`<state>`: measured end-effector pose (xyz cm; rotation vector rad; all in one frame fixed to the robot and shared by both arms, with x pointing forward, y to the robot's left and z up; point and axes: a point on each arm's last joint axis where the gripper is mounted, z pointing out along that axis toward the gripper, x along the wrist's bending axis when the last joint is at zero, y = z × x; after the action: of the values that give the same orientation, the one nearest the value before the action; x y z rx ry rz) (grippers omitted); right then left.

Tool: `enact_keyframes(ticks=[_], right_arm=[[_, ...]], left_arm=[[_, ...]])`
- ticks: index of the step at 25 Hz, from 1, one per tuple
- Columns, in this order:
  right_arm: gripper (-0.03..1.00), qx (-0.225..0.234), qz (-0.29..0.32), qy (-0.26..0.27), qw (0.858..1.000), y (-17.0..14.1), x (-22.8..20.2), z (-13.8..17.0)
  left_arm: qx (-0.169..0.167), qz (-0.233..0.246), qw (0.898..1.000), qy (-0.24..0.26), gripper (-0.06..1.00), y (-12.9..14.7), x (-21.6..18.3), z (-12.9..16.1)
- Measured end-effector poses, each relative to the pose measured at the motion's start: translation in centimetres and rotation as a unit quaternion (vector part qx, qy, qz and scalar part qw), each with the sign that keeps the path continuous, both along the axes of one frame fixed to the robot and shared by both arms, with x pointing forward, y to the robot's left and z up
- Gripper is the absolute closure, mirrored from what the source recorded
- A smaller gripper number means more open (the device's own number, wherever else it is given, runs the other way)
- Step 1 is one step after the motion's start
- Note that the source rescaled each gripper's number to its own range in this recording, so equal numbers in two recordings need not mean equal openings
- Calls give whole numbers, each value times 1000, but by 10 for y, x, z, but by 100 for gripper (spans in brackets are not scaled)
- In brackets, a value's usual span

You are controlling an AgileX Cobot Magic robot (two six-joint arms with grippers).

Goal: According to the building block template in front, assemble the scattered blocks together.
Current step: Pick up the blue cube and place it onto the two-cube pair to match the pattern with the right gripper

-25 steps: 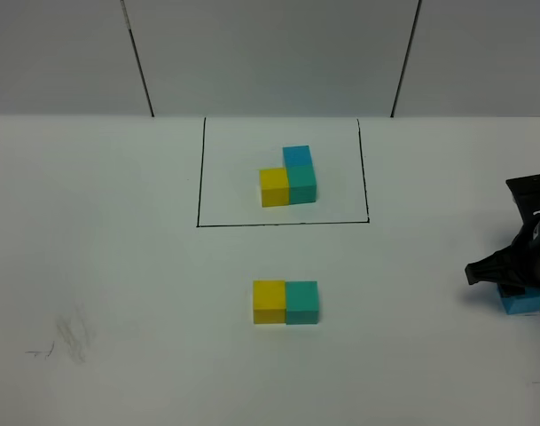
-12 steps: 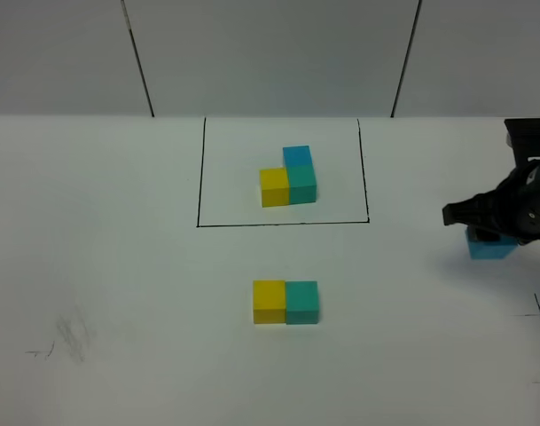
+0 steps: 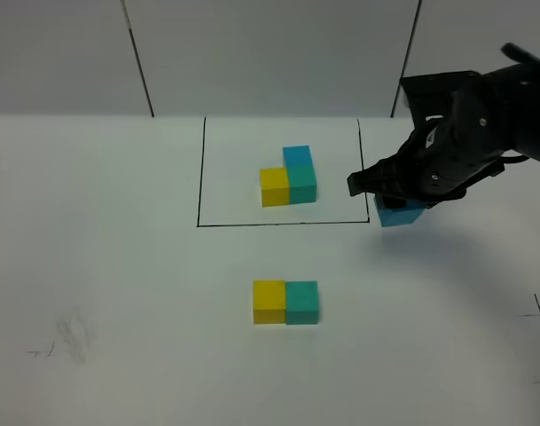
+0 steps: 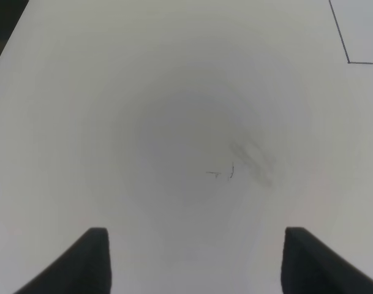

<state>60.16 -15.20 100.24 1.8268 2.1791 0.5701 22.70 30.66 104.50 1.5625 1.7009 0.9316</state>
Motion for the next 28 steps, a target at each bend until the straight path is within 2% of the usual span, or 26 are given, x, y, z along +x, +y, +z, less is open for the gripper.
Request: enact_keyframes(ticks=[3,6,11,14,19,28], right_arm=[[70,-32,-12,22,999,13,2,-11],[70,-49,-16,20,998,26,0,-12],[70,-24,-8,8,1000,49,-3,1],[70,5,-7,15,1000,61,-8,3],[70,22,-24,28,999,71,-14,3],[70,-3,-94,19,995,106,-23,-14]], left_arm=[[0,0,1000,0,58,0,0,0],[0,0,1000,0,58,0,0,0],[0,0,1000,0,58,0,0,0],[0,0,1000,0,58,0,0,0],[0,0,1000,0,58,0,0,0],[0,0,1000,0,58,0,0,0]])
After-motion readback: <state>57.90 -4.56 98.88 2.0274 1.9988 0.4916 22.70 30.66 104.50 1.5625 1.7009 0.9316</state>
